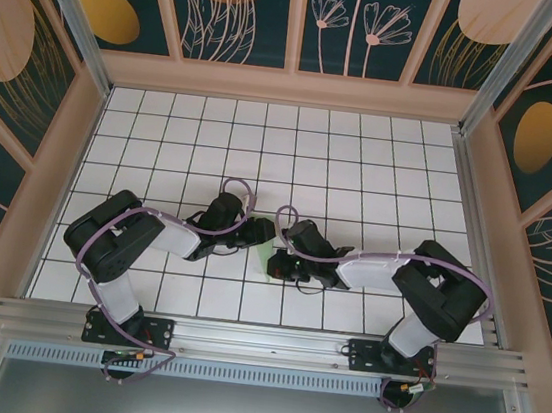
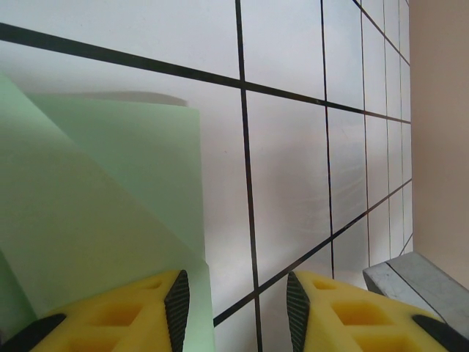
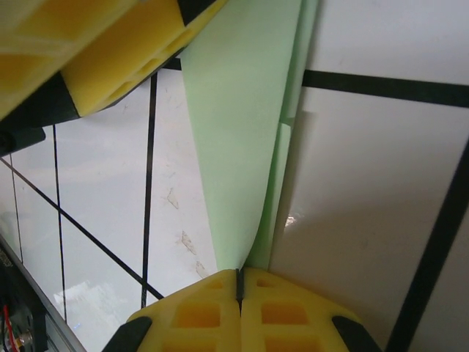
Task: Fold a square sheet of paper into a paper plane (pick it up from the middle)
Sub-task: Fold the wing for the fifth time at the center of the table.
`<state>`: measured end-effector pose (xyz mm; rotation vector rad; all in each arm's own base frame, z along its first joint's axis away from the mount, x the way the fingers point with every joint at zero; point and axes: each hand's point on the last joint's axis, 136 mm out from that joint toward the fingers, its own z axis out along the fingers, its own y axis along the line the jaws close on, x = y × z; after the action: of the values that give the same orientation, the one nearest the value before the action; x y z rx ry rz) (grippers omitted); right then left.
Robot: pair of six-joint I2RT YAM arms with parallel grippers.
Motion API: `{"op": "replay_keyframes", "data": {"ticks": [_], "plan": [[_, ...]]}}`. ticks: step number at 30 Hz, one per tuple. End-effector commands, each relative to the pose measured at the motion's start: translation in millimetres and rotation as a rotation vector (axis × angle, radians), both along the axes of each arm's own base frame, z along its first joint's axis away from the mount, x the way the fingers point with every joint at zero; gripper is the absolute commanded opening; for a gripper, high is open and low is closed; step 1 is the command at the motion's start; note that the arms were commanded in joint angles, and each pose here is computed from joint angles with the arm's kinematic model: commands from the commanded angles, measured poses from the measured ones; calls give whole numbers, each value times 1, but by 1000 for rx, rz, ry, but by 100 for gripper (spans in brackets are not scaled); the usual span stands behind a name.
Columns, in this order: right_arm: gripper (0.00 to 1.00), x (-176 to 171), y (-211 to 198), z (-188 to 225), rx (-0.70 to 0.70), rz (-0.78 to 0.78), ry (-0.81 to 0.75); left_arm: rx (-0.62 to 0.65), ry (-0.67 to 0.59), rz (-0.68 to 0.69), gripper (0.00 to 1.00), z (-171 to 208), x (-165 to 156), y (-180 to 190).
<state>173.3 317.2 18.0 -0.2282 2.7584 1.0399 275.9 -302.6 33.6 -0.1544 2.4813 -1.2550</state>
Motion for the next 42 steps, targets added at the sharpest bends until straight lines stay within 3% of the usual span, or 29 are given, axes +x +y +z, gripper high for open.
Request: {"op": "replay_keyframes", "data": {"ticks": [1,7,25,30,35,42], "plan": [[3,-21,-1,-13,-52,82,44,91,92,-6,43,-33,-14,12],[5,-27,-9,-28,-150,76,64,96,99,-2,43,-35,-15,13],[10,-39,0,-14,-101,108,60,100,111,-1,43,-38,-16,13],[6,-41,0,-12,-98,121,59,98,113,-1,43,-38,-16,13],[5,-27,-17,-16,-224,84,5,73,123,12,43,-36,-16,12],[6,-15,-23,-11,-286,114,-37,21,156,49,42,-35,-17,10]]}}
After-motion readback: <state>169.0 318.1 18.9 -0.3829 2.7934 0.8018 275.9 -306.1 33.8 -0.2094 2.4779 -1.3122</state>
